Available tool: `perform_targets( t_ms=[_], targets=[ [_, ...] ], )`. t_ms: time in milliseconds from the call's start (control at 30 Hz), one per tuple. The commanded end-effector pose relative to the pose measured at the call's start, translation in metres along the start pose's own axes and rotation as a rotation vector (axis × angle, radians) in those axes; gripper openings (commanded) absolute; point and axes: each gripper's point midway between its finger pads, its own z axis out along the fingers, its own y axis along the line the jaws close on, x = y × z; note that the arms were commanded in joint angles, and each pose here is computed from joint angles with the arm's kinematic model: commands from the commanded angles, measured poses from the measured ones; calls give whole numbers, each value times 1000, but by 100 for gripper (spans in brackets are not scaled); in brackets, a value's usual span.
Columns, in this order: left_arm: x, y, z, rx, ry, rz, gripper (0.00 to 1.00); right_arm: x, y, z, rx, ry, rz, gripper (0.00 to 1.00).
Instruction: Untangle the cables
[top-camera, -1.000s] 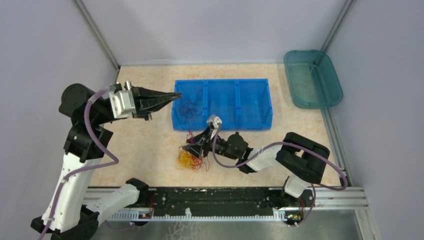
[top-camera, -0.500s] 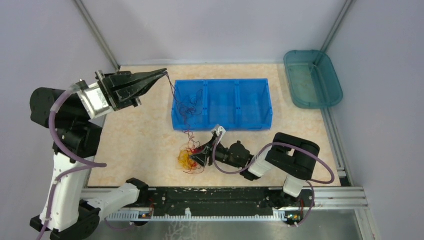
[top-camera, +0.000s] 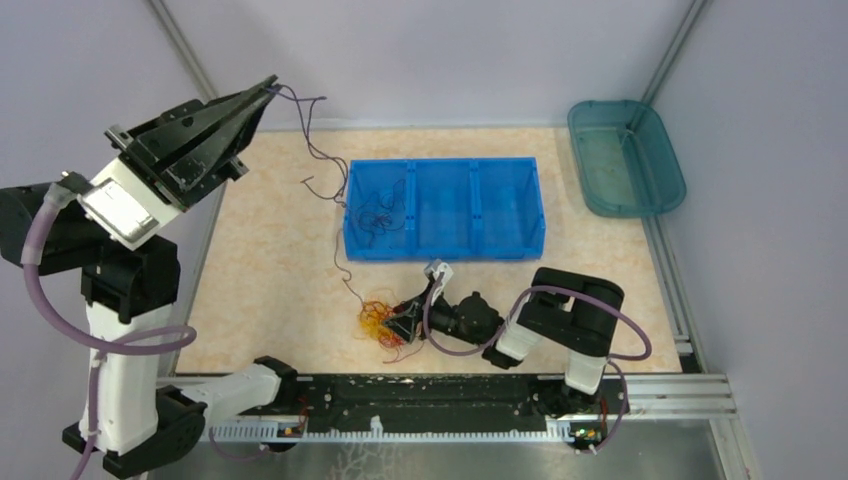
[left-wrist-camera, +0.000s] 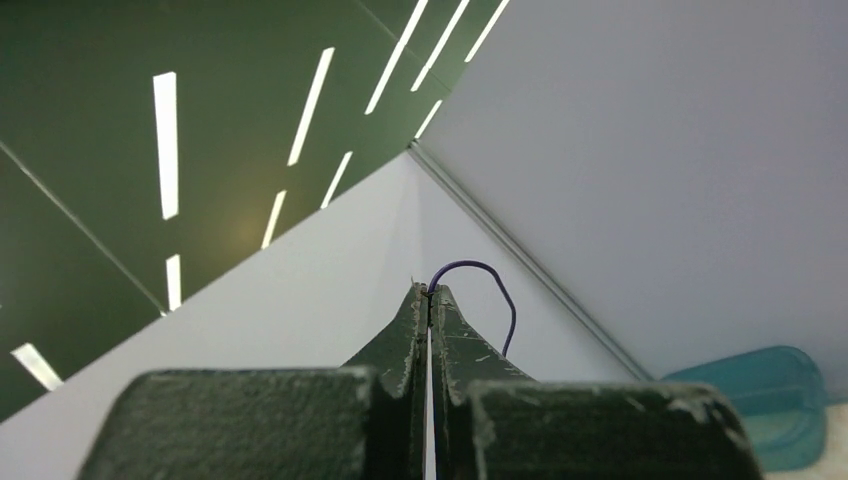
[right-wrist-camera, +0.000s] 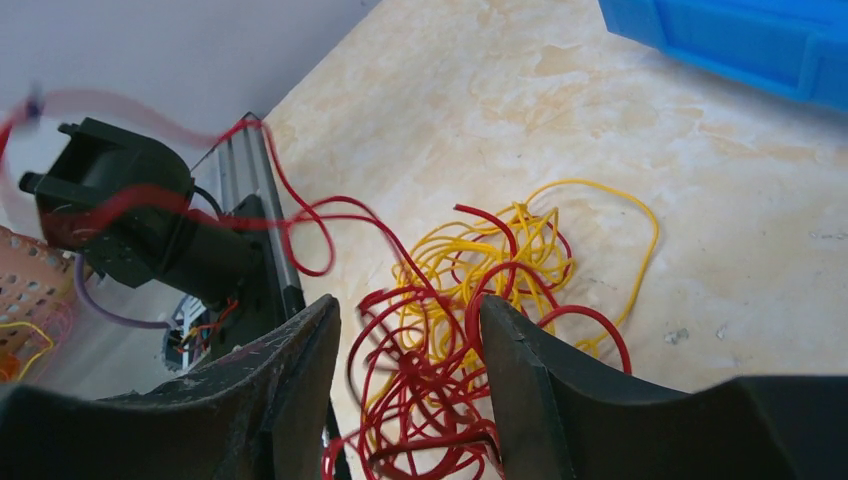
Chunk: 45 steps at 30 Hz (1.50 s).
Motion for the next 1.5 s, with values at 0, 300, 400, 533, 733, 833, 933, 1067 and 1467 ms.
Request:
perform_targets(
  t_ms=[0, 300, 400, 533, 733, 833, 933, 1067, 1467],
  targets=[
    [-27, 32, 7, -95, -69, 165, 0, -8, 6, -1, -14, -56, 7, 55],
    [-59, 72, 16, -207, -144, 451, 0, 3, -4, -14, 23, -45, 21, 55],
    [-65, 79, 19, -229, -167, 540, 0, 7, -7, -18, 38, -40, 20, 55],
    [-80, 86, 21, -251, -203, 657, 0, 10, -10, -24, 53, -37, 29, 43],
    [-94, 107, 18, -366, -220, 874, 0, 19, -14, -25, 64, -4, 33, 10],
    [-96, 122, 17, -450, -201, 990, 0, 21, -18, -27, 82, -10, 41, 9],
    [-103, 139, 15, -542, -190, 1107, 0, 23, -23, -33, 105, -13, 40, 11],
    [-92, 138, 22, -473, -142, 970, 0, 22, -24, -38, 110, -26, 44, 16],
    [138, 48, -14, -168, 368, 559, 0, -23, -13, -48, 136, -128, 2, 16]
  ],
)
